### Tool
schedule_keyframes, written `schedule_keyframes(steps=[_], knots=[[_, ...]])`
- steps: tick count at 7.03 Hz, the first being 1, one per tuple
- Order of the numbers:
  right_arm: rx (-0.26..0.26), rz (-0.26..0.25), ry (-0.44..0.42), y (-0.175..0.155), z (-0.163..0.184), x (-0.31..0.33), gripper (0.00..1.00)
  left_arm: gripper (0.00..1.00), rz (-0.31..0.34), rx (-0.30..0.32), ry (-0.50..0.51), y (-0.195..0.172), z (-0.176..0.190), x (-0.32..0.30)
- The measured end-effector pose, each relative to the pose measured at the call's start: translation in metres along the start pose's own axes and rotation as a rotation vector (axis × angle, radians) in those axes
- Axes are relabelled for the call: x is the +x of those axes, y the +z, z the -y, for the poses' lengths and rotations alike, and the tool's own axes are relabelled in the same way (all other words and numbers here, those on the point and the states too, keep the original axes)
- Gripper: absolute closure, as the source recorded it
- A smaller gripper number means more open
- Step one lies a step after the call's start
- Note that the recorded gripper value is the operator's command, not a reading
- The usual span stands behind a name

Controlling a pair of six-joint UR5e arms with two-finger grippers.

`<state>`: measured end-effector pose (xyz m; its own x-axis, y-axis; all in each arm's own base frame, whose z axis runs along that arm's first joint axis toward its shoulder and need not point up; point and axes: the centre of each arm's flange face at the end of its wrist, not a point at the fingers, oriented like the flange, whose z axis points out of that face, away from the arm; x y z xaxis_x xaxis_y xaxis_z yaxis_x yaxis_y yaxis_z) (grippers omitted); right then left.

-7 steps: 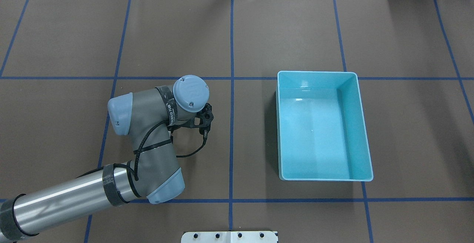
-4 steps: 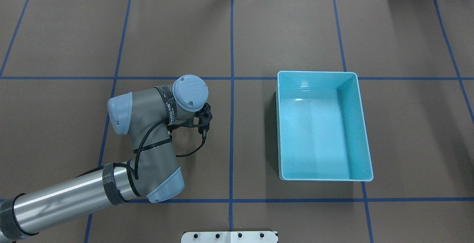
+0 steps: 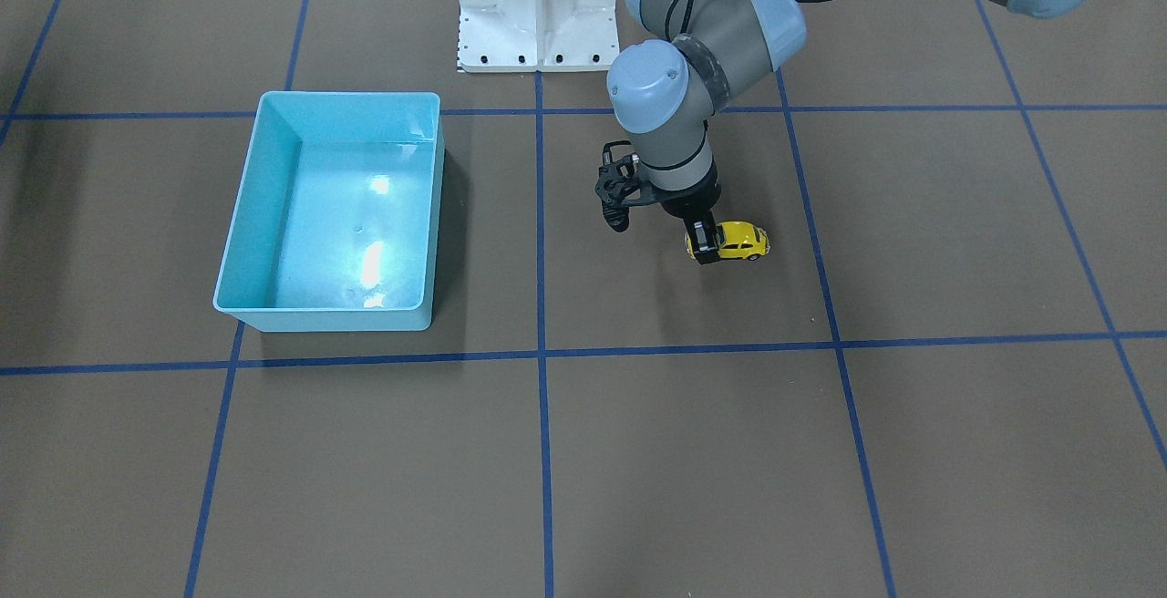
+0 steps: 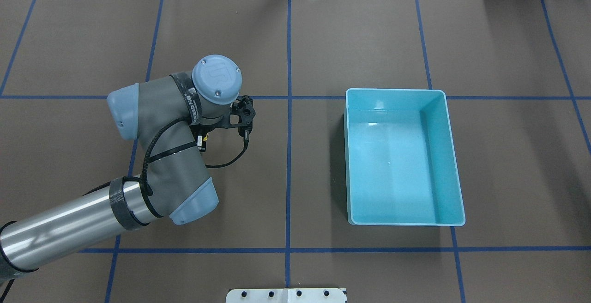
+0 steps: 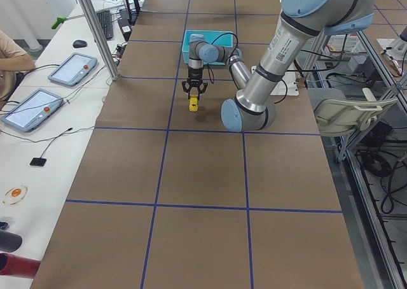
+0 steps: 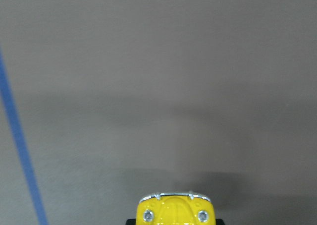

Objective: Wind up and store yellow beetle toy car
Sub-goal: 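Drag the held car backward along the table with the left gripper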

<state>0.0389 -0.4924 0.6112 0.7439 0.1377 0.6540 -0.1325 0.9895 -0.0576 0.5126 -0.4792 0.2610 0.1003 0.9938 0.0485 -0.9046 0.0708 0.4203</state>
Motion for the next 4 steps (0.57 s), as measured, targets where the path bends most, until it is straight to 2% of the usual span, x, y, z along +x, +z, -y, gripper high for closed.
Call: schedule_keyframes(steps=[3,4], knots=[[0.000,0.000,0.000,0.000,0.000,0.000,0.00,1.00,0.031,0.133,0.002,-0.023,-0.021,-0.002],[0.000,0.001,-0.001,0.000,0.000,0.000,0.00,1.00,0.008,0.172,0.014,-0.021,-0.025,0.001]])
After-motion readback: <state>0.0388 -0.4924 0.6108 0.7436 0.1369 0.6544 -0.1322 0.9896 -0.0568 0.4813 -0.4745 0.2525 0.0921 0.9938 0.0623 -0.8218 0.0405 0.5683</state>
